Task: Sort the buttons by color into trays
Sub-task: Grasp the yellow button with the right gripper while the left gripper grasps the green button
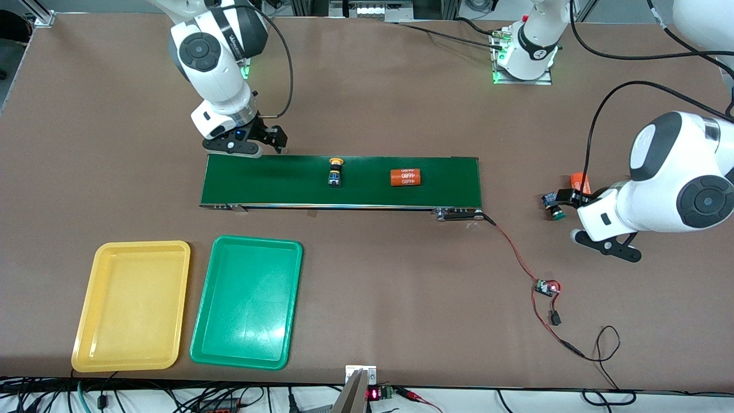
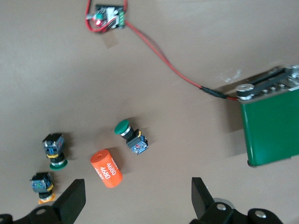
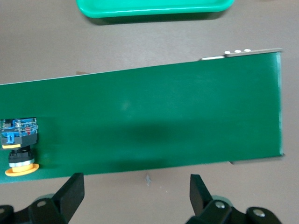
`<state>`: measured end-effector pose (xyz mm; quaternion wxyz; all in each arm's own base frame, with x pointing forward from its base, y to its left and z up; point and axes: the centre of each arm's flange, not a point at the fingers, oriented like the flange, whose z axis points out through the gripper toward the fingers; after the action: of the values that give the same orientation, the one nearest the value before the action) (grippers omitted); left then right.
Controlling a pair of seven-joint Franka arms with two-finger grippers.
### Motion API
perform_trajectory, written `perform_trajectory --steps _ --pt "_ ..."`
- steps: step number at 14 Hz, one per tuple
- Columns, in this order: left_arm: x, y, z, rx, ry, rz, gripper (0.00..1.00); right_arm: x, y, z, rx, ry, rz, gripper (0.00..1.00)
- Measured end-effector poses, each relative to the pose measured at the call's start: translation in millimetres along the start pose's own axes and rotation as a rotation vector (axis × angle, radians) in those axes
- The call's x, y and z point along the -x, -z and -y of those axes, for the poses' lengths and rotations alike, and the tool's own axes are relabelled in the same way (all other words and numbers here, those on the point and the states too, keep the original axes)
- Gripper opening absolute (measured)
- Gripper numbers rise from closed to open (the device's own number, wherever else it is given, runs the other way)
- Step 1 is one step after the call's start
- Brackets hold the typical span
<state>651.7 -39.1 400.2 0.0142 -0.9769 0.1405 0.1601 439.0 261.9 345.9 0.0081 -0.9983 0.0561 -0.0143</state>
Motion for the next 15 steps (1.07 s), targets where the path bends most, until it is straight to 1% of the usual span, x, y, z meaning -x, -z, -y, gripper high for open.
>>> perform_trajectory --steps 3,4,8,10,12,14,15 --pt "0.2 -37.6 12.1 0.006 0.101 0.059 1.0 1.0 -22.6 13.0 -0.008 0.023 0.01 1.0" --pt "-0.3 -54.9 20.0 0.011 0.132 0.055 1.0 0.4 -26.3 17.6 -0.011 0.029 0.014 1.0" --pt "11.6 -140.3 54.2 0.062 0.279 0.024 1.0 -15.8 -27.4 37.9 -0.034 0.038 0.01 1.0" --pt "20.1 -179.6 45.3 0.081 0.325 -0.003 1.0 -29.4 -30.2 42.4 -0.04 0.033 0.006 1.0" --pt "29.3 -212.3 28.5 0.097 0.351 -0.052 1.0 -40.4 -37.6 45.4 -0.035 0.033 0.005 1.0" --pt "38.0 -234.1 22.8 0.117 0.363 -0.096 1.0 -44.7 -47.2 51.5 -0.03 0.031 0.014 1.0" --pt "40.8 -239.4 24.0 0.124 0.367 -0.105 1.0 -45.0 -51.0 55.8 -0.029 0.03 0.017 1.0"
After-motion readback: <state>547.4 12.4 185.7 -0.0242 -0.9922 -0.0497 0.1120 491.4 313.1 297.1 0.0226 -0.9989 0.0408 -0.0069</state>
